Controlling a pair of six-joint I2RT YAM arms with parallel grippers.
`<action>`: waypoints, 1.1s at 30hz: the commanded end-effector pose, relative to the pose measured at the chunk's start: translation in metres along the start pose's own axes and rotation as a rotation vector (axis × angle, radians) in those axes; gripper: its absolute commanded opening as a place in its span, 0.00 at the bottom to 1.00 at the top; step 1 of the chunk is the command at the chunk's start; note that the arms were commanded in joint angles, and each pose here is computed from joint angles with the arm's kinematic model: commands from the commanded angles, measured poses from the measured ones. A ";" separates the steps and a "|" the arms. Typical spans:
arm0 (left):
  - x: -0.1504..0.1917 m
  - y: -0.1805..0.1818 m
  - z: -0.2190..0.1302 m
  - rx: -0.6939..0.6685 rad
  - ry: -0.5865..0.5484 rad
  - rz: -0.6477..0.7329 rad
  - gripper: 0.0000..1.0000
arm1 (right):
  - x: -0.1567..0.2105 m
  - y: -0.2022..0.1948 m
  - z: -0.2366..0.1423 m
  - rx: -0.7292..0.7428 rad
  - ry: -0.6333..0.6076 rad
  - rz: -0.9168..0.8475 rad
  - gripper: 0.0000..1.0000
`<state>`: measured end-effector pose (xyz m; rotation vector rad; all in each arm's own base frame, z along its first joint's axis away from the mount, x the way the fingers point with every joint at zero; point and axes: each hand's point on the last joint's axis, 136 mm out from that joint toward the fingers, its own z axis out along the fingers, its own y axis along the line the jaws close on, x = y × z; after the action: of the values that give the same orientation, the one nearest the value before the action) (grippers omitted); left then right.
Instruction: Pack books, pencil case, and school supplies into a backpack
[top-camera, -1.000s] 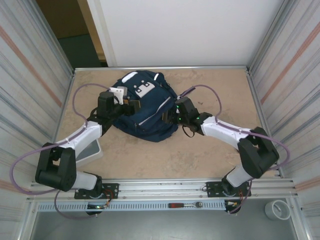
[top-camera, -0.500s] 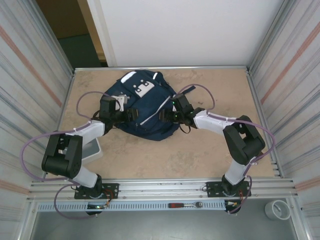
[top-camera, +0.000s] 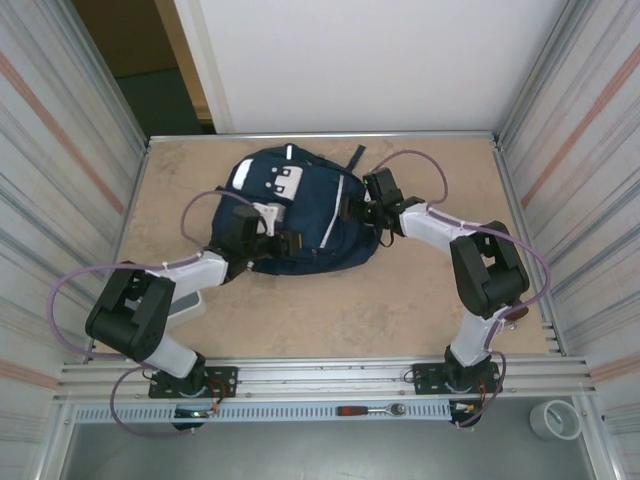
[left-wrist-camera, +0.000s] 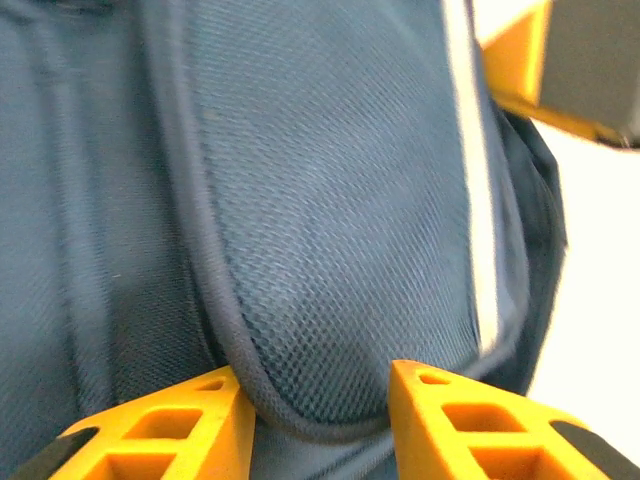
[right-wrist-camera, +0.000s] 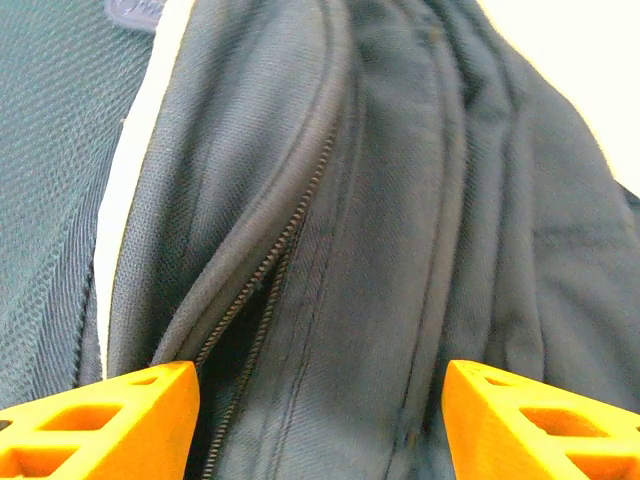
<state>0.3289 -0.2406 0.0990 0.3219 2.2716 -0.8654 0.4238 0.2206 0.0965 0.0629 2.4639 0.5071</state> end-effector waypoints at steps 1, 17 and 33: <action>0.021 -0.016 -0.010 0.033 0.078 -0.003 0.43 | -0.015 0.002 -0.020 0.042 -0.045 -0.070 0.64; -0.011 0.003 -0.005 -0.052 0.029 0.017 0.51 | 0.086 0.065 -0.070 -0.147 -0.016 -0.247 0.63; 0.002 0.011 0.003 -0.057 0.053 0.011 0.23 | 0.142 0.084 -0.030 -0.178 0.028 -0.281 0.36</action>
<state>0.3345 -0.2351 0.0976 0.3159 2.3217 -0.8050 0.2742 0.3092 0.0664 -0.3983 2.4339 0.6213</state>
